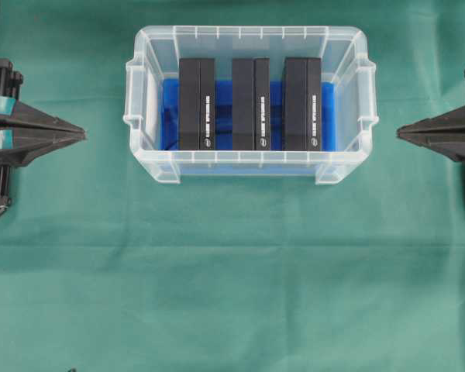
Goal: Take out the box from the case.
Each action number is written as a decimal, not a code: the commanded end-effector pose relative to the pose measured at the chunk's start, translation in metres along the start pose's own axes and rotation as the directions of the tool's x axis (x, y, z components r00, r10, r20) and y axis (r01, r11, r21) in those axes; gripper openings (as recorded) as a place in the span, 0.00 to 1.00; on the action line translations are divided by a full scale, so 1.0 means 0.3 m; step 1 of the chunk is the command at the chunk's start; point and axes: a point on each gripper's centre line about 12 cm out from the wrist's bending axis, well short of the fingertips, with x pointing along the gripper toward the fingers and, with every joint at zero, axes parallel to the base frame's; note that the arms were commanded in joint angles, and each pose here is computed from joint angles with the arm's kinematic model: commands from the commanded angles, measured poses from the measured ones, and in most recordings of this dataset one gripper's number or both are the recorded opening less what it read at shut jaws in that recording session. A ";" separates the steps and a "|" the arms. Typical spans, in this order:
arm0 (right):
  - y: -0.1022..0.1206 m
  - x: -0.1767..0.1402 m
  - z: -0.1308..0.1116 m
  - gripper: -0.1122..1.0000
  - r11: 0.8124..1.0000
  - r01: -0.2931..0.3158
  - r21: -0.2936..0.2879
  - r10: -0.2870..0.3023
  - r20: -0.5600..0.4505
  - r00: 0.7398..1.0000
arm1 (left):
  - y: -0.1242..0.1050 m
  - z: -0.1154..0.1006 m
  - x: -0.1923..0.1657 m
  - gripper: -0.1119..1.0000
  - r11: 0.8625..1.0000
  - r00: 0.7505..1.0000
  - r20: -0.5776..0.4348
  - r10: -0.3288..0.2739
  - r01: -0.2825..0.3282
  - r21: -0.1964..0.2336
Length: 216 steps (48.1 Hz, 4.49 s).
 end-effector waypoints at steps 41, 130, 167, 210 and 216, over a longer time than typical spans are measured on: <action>0.004 0.057 0.329 0.10 0.997 0.003 0.078 0.006 -0.113 0.994 | -0.012 0.273 0.036 0.11 1.000 0.997 -0.081 -0.016 0.018 0.020; -0.027 -0.052 0.312 0.10 0.621 0.769 0.155 -0.047 -0.971 0.233 | -0.028 0.344 -0.025 0.11 0.677 0.361 -0.932 0.006 -0.688 -0.262; -0.050 -0.039 0.275 0.10 0.126 0.988 0.085 -0.077 -0.993 0.095 | -0.012 0.327 -0.014 0.11 0.232 0.268 -0.963 0.026 -0.939 -0.255; -0.228 -0.032 0.235 0.10 0.004 0.996 0.094 -0.165 -0.982 0.093 | 0.160 0.306 -0.062 0.20 0.173 0.165 -0.981 0.105 -0.974 -0.145; -0.228 -0.026 0.222 0.10 0.011 0.995 0.102 -0.166 -0.981 0.103 | 0.160 0.304 -0.066 0.30 0.173 0.160 -0.982 0.104 -0.975 -0.141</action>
